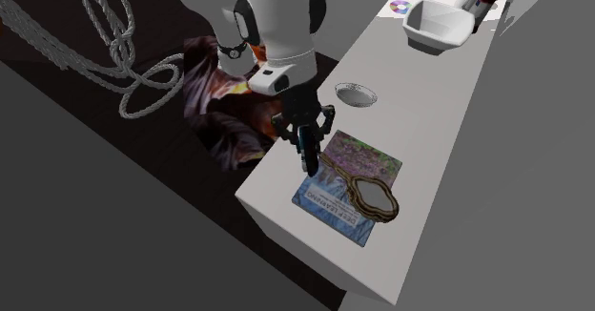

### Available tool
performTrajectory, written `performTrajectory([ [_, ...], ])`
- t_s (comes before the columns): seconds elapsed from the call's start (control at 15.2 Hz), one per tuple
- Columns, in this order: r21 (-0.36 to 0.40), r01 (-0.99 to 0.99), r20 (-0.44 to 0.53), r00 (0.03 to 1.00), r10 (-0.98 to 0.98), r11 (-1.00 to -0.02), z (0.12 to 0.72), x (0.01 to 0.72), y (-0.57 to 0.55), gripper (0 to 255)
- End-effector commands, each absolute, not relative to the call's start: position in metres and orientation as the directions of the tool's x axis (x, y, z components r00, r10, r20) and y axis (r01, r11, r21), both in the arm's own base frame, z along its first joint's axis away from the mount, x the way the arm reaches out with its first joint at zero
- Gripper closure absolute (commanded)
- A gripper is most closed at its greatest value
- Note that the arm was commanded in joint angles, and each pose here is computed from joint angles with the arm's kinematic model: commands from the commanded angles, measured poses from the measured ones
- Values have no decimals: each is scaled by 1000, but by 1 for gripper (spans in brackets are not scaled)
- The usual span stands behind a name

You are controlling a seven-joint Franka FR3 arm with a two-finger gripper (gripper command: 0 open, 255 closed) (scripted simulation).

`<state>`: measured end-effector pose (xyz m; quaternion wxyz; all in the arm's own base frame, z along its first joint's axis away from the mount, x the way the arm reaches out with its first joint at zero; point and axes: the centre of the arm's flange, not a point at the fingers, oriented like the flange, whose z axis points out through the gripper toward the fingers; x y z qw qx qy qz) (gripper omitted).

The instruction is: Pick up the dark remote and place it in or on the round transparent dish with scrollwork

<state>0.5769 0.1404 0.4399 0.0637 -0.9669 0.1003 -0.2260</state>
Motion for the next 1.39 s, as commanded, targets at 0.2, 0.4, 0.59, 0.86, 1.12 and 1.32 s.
performTrajectory([
  [0.2,-169,-166,425,877,-224,-972,441,531,189,255],
  [0.4,-169,-166,425,877,-224,-972,441,505,218,255],
  [0.59,-169,-166,425,877,-224,-972,442,478,247,255],
  [0.86,-169,-166,425,877,-224,-972,443,442,286,255],
  [1.12,-169,-166,425,877,-224,-972,444,406,325,255],
  [1.32,-169,-166,425,877,-224,-972,445,379,354,255],
])
